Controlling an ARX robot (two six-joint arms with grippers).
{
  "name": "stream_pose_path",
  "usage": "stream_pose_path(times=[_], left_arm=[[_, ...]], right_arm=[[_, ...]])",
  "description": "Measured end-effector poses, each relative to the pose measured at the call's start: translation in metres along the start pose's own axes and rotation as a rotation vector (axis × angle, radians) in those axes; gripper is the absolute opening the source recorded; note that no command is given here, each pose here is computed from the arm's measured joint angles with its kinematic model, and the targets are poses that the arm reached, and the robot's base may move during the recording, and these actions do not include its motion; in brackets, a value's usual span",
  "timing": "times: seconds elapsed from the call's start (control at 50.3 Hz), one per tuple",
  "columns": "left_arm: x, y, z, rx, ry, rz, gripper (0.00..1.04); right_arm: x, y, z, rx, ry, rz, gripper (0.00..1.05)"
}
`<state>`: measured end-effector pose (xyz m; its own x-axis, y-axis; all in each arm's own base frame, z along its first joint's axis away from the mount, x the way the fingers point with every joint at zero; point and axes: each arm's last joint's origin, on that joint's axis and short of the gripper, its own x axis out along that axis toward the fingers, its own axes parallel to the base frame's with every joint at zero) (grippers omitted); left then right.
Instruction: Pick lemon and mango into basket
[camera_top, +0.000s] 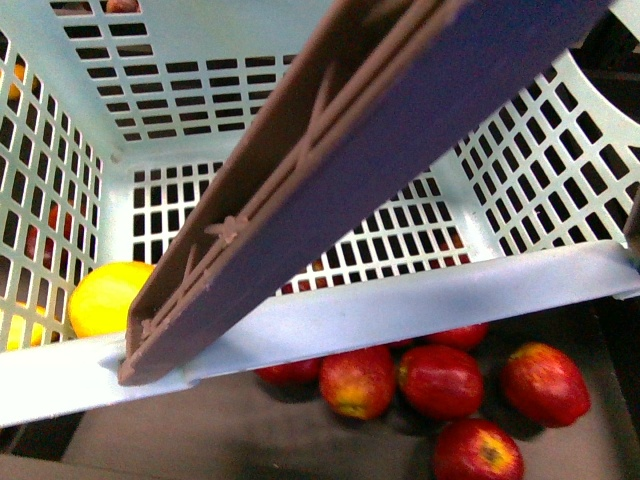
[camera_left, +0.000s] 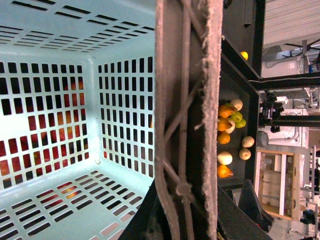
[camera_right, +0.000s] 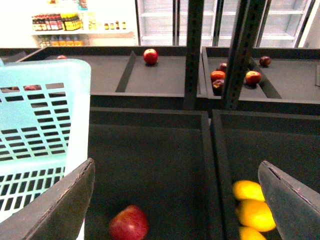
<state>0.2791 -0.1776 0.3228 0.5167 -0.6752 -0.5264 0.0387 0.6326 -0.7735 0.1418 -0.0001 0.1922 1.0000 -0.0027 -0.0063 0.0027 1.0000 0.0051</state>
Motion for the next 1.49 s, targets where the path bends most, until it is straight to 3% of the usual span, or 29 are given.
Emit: stream_pose_path(times=[1.49], left_arm=[[-0.0019,0.0020,0.0033,-0.002,-0.014,0.005,0.06]], right_arm=[[0.0019,0.0005,-0.0021,0.029,0.046,-0.027,0.96]])
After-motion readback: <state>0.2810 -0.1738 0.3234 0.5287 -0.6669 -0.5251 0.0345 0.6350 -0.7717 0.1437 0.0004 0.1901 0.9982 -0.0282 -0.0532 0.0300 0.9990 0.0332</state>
